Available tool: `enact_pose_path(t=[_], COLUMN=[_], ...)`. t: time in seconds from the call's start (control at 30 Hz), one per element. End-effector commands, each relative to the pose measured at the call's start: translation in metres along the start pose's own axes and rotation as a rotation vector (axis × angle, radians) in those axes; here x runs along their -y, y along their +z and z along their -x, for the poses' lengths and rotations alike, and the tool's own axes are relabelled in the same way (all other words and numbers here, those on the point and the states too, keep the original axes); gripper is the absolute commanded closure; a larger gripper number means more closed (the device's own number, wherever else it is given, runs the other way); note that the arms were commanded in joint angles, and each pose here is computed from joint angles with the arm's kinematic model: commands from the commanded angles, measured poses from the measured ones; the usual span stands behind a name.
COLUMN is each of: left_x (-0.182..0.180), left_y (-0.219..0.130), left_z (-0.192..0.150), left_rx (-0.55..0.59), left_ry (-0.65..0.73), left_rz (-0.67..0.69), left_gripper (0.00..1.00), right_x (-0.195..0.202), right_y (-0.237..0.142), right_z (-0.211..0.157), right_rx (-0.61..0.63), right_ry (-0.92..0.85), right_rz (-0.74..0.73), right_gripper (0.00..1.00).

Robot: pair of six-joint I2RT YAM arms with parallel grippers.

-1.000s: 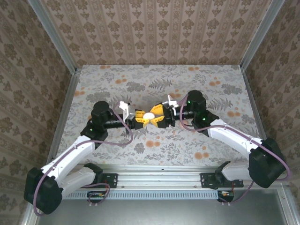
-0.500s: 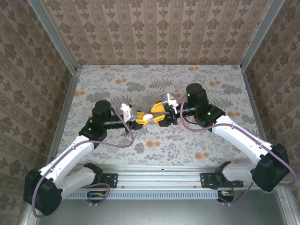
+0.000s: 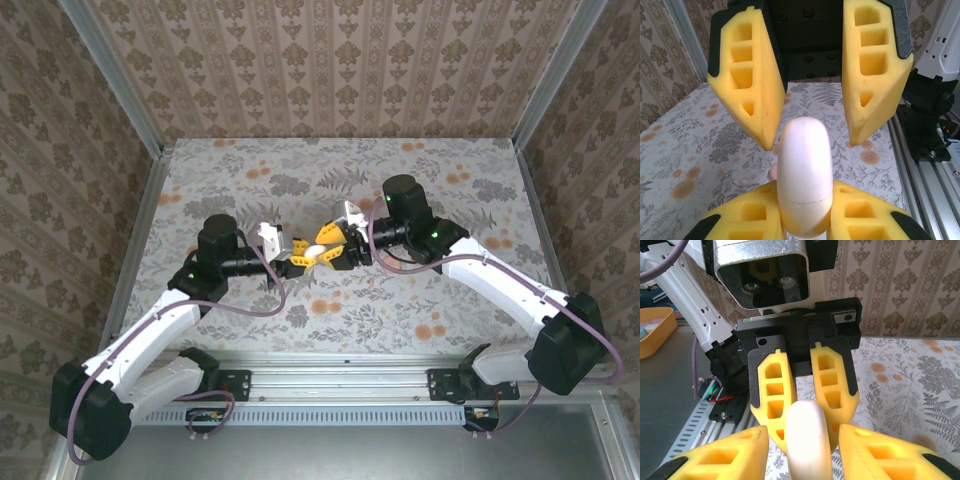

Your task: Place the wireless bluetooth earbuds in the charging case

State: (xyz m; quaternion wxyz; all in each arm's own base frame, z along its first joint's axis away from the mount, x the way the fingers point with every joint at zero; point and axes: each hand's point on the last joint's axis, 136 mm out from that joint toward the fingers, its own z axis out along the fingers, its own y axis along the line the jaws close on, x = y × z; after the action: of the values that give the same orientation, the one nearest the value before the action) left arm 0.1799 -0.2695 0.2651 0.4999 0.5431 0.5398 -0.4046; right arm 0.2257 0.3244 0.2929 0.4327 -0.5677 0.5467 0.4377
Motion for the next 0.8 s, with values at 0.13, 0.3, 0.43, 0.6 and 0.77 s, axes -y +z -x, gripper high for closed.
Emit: enact_pose_path(t=[0.13,0.3,0.43,0.6,0.77], left_x=[0.0041,0.0045,0.0047,0.0058,0.0069], left_y=[-0.0022,-0.0021,-0.0022,-0.002,-0.0026], left_z=[0.0204,0.0199,0.0234,0.0241,0.0217], left_rx=[0.039,0.04,0.058,0.068,0.066], left_ry=[0.067,0.061,0.043,0.027,0.024], left_rz=[-0.012,-0.011,-0.014,-0.019,-0.019], left_gripper=[0.87,0.8,0.58,0.6,0.65], right_x=[-0.0027,-0.0042,-0.0067,-0.0067,-0.0069], right_y=[0.0019,0.001,-0.0002,-0.0012,-0.0018], right_z=[0.0071,0.0076,0.0101,0.0115,0.0137], right_rx=[0.002,-0.001,0.015,0.034,0.058], right_ry=[-0.022,-0.035,-0.051,-0.058,-0.063], right_rz=[0.029,0.033,0.04,0.036,0.035], right_gripper=[0.69,0.8,0.8,0.8,0.8])
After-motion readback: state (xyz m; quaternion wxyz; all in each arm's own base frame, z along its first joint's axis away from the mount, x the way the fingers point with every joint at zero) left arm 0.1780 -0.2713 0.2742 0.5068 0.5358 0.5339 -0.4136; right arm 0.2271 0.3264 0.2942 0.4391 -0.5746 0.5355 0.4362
